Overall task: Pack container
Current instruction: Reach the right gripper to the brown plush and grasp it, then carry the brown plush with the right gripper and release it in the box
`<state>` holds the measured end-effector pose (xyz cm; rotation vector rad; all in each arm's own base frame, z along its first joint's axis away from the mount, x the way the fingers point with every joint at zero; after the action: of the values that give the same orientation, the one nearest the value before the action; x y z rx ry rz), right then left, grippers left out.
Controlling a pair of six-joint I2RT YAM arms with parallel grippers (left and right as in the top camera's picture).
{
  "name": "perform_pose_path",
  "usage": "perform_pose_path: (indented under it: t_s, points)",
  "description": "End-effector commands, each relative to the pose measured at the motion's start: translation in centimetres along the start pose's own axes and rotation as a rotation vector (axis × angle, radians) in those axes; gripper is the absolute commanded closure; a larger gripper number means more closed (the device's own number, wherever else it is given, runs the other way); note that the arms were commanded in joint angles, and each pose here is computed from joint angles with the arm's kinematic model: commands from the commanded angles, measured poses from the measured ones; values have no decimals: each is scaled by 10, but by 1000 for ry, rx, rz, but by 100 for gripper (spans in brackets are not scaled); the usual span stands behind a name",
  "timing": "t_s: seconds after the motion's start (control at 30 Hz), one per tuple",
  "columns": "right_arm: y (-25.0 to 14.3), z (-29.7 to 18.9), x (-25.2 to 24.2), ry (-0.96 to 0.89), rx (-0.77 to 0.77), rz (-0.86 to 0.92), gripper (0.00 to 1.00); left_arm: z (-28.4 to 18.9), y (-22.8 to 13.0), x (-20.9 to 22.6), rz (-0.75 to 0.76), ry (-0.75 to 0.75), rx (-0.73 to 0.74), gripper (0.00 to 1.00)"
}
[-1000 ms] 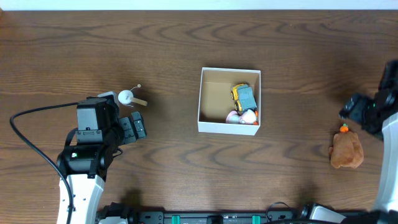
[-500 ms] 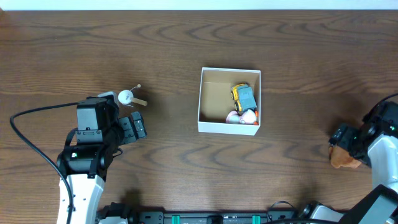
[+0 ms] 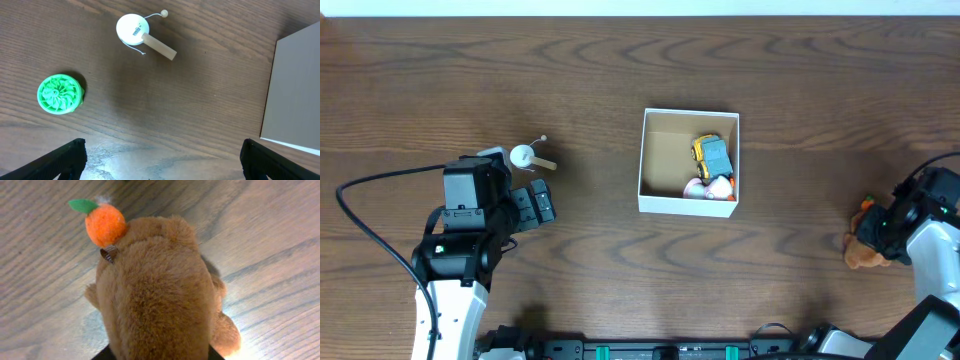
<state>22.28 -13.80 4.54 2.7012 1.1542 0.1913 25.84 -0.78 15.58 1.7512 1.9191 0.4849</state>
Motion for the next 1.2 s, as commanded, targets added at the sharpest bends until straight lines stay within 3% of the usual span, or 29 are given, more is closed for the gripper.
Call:
perform_pose_path:
  t_s: [0.0, 0.17, 0.33, 0.43, 0.6, 0.73, 0.8, 0.83, 0.93, 1.0, 1.07, 1.17]
  points:
    - [7, -11, 21, 68, -10, -18, 79, -4, 7, -1, -15, -6, -18, 2]
    - [32, -54, 67, 154, -103, -134, 77, -4, 7, -1, -15, -6, -18, 2]
    - [48, -130, 153, 316, -283, -375, 75, -4, 7, -1, -15, -6, -17, 2]
    - [31, -168, 208, 437, -352, -607, 74, -4, 7, -1, -15, -6, -17, 2]
    - [-41, -204, 281, 564, -479, -1196, 71, -4, 7, -1, -15, -6, -17, 2]
    - [-96, -207, 314, 582, -554, -1579, 61, -4, 7, -1, -15, -6, -17, 2]
    - [-109, -203, 326, 568, -576, -1666, 62, -4, 7, -1, -15, -7, -17, 2]
    - [-115, -198, 332, 563, -582, -1709, 66, -4, 7, -1, -15, -6, -16, 2]
    - [-124, -178, 351, 551, -568, -1749, 78, -4, 6, -1, -15, -6, -13, 2]
    - [-126, -163, 356, 541, -537, -1757, 78, -4, 6, -1, -15, -6, -13, 2]
    - [-128, -143, 360, 524, -488, -1765, 70, -4, 6, -1, -15, -6, -13, 2]
    - [-129, -118, 364, 497, -436, -1773, 70, -4, 6, -1, -15, -6, -14, 2]
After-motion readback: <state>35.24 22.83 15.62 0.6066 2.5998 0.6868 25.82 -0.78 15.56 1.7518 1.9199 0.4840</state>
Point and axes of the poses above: each gripper's point midway between its finger pads, its own z axis out along the fingers, its own x axis along the line the jaws close on, y = z × x, the point moved 1 cm from there along -z, back along the fingers, and after that the axes turned 9 degrees about z, right-handed, at the moved point
